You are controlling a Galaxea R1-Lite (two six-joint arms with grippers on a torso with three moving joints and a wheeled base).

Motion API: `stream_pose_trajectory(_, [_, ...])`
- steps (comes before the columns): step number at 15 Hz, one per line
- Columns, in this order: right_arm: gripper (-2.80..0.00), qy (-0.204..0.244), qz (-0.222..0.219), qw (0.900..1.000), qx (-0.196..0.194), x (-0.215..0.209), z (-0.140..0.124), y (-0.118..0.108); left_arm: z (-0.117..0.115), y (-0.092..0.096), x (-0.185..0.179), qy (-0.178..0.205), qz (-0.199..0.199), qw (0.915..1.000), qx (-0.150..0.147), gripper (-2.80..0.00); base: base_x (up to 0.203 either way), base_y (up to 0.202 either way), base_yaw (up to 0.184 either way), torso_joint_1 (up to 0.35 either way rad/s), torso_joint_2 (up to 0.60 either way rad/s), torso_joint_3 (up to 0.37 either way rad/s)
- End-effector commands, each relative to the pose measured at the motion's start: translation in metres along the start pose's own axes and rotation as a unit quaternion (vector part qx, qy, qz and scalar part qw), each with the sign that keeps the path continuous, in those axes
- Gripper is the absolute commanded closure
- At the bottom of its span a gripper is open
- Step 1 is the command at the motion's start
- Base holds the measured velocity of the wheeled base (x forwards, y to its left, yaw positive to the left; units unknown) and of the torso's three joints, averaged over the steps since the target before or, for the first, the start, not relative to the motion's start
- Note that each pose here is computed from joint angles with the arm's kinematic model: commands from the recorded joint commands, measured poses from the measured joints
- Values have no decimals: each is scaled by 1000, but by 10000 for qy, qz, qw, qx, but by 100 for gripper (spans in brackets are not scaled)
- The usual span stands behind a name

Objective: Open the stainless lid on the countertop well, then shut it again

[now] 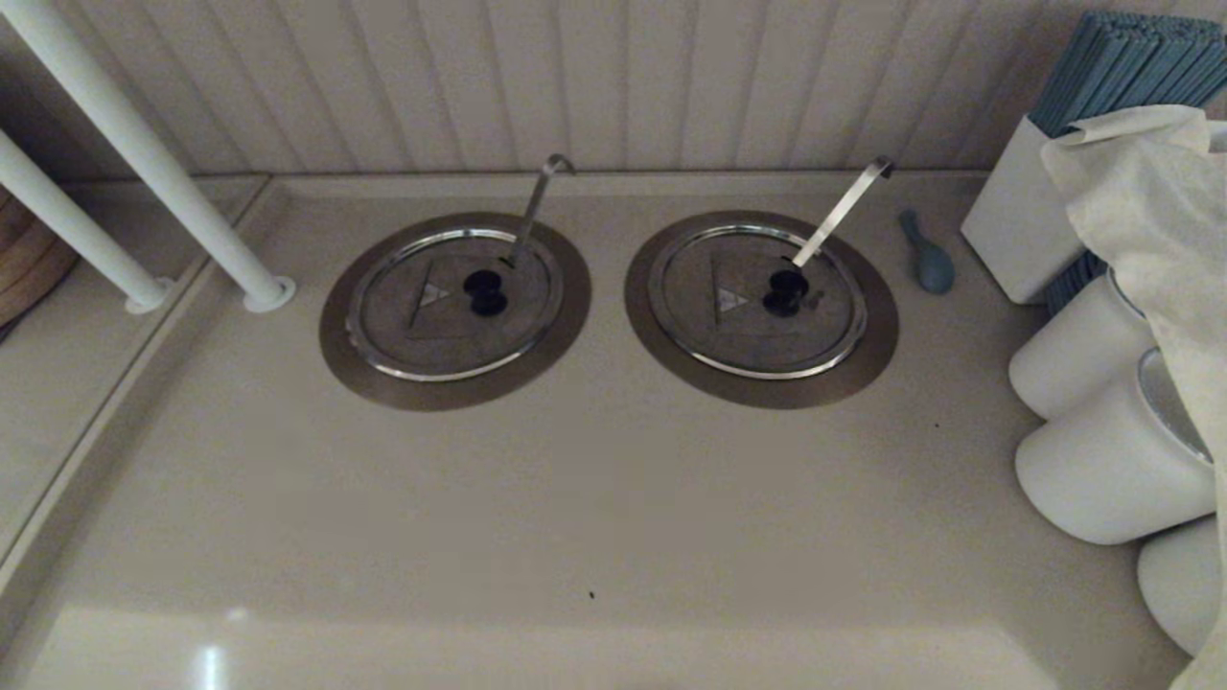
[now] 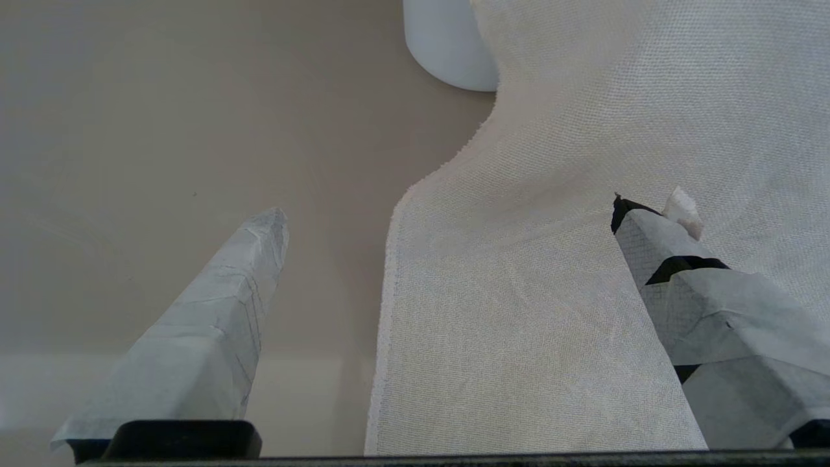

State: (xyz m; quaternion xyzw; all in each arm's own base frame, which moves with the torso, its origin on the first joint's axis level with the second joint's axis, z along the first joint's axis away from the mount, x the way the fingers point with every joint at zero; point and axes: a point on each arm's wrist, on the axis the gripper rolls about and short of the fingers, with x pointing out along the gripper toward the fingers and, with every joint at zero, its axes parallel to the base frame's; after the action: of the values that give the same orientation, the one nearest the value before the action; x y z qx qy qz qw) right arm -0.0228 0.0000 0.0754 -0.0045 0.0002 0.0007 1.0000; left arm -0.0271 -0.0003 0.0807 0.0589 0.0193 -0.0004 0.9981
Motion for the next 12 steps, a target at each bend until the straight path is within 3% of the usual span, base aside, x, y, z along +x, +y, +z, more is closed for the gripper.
stream_pose_trajectory(1, [-280,-2,6,10000,-1,0,0,0,-3,-2,1,88,-393,9992,-23,0,0,0,0,0,0,0])
stream_pose_trajectory(3, [-280,-2,8,10000,-1,0,0,0,-5,-1,2,82,-117,9999,-55,0,0,0,0,0,0,0])
stream_pose_trajectory(6, [-280,-2,2,10000,-1,0,0,0,-5,-1,2,72,-122,9996,-246,0,0,0,0,0,0,0])
stream_pose_trajectory(12, [-280,0,15,10000,-40,0,0,0,-5,-1,2,74,-99,9996,-270,0,0,0,0,0,0,0])
